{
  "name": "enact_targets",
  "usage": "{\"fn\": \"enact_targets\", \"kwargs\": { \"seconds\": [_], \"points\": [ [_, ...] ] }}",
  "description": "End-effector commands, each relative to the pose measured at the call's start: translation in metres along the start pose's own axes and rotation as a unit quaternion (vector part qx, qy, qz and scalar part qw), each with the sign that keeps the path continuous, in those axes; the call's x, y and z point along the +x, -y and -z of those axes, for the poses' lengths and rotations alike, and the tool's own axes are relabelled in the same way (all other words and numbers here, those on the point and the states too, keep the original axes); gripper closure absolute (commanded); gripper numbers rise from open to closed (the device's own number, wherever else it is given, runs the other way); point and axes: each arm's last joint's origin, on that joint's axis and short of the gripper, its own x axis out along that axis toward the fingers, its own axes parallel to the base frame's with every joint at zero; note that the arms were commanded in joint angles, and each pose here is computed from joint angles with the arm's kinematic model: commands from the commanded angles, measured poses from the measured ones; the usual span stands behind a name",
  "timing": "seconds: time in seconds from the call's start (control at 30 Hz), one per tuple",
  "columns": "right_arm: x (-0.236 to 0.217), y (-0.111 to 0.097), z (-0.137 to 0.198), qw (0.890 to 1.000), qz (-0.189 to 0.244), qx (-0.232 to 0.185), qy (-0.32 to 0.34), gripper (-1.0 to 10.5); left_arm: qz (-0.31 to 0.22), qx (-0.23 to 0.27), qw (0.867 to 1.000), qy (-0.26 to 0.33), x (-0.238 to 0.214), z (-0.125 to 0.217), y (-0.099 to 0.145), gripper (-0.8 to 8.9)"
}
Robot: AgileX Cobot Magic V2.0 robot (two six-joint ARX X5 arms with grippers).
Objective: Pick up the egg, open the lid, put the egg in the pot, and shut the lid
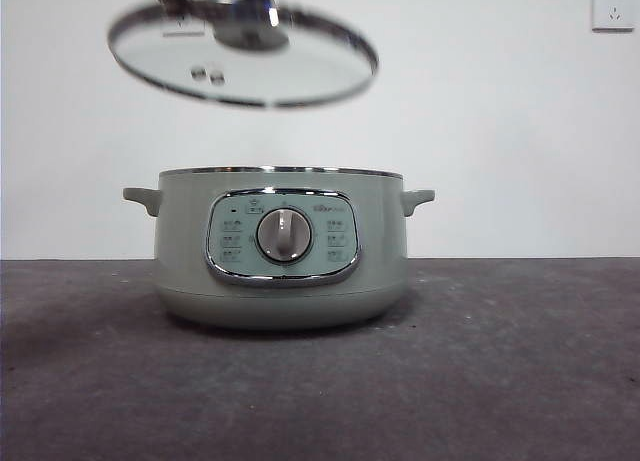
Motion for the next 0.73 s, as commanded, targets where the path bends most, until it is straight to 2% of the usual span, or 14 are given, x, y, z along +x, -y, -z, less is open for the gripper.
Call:
{"fn": "enact_targets", "kwargs": {
  "seconds": [0.03,0.37,0.73],
  "points": [
    [-0.012,-0.002,0.005,1.000,0.001,0.009,0.001,5.1,0.003,0.015,1.000,0.012,0.011,-0.004,-0.001,8.21],
    [-0.050,-0.008,0.015,0.999,0.004,0.008,0.044,5.1,0.009,0.013,1.000,0.000,0.045,-0.001,-0.009,8.21],
    [-0.055,-0.008,0.018,0.999,0.014,0.008,0.048,5.1,0.009,0.013,1.000,0.002,0.059,0.000,-0.013,8.21]
  ]
}}
